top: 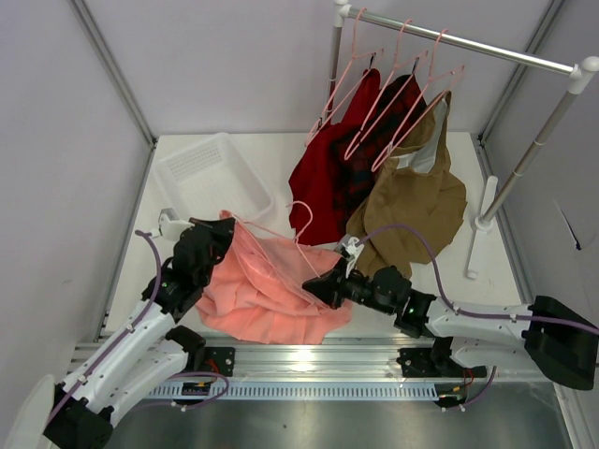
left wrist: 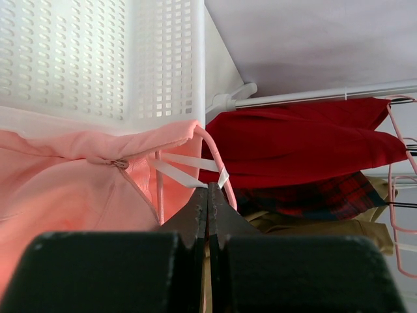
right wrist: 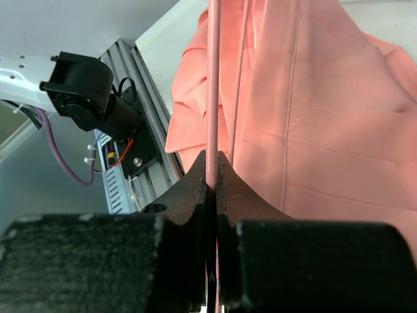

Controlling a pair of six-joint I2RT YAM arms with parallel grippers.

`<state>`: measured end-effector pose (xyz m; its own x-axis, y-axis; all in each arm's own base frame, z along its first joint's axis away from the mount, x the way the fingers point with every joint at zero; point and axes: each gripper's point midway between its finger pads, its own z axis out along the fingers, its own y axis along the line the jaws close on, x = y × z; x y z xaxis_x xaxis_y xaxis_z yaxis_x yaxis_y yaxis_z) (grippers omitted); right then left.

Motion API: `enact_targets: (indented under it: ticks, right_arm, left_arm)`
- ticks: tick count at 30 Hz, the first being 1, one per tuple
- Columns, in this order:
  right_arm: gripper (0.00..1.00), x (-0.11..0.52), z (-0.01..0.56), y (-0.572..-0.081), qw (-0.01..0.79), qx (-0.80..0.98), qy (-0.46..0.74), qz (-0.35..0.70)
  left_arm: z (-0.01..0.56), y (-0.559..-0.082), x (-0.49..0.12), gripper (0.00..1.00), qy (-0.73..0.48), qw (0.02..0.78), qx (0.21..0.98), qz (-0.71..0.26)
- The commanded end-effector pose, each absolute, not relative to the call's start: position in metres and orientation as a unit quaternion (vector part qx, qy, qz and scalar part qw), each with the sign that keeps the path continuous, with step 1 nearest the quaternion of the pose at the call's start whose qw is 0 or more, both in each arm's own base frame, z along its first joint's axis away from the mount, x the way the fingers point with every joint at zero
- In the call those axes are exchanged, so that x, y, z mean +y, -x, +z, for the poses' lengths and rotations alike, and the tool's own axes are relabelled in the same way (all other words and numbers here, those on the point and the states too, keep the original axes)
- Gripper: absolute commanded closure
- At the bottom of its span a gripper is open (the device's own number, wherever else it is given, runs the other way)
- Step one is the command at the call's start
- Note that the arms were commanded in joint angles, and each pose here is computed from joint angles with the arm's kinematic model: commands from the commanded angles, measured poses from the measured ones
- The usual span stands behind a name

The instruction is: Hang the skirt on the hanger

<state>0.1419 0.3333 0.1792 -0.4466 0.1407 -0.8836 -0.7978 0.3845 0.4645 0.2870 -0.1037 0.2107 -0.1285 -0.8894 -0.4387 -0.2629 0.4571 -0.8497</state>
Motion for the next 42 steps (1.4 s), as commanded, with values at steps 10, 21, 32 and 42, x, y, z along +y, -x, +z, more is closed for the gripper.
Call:
enact_targets:
  ticks: [10, 21, 32, 42]
  right_arm:
    - [1.00, 0.361, 0.216, -0.152, 0.580, 0.591, 0.198, 0.524]
    - [1.00, 0.371, 0.208, -0.150, 0.590, 0.578, 0.203, 0.526]
    - [1.00, 0.378, 0.199, -0.164, 0.587, 0.617, 0.192, 0.487]
    - [1.00, 0.386, 0.191, -0.172, 0.579, 0.641, 0.182, 0.470]
  left_arm:
    - [0.252, -0.288, -0.111, 1.00, 0.383, 0.521, 0.688, -0.330]
    - [0.253, -0.281, -0.107, 1.00, 0.375, 0.521, 0.694, -0.326]
    - [0.322, -0.258, -0.100, 0.43, 0.224, 0.589, 0.723, -0.282]
    - [0.300, -0.224, -0.156, 0.33, 0.027, 0.521, 0.790, -0.322]
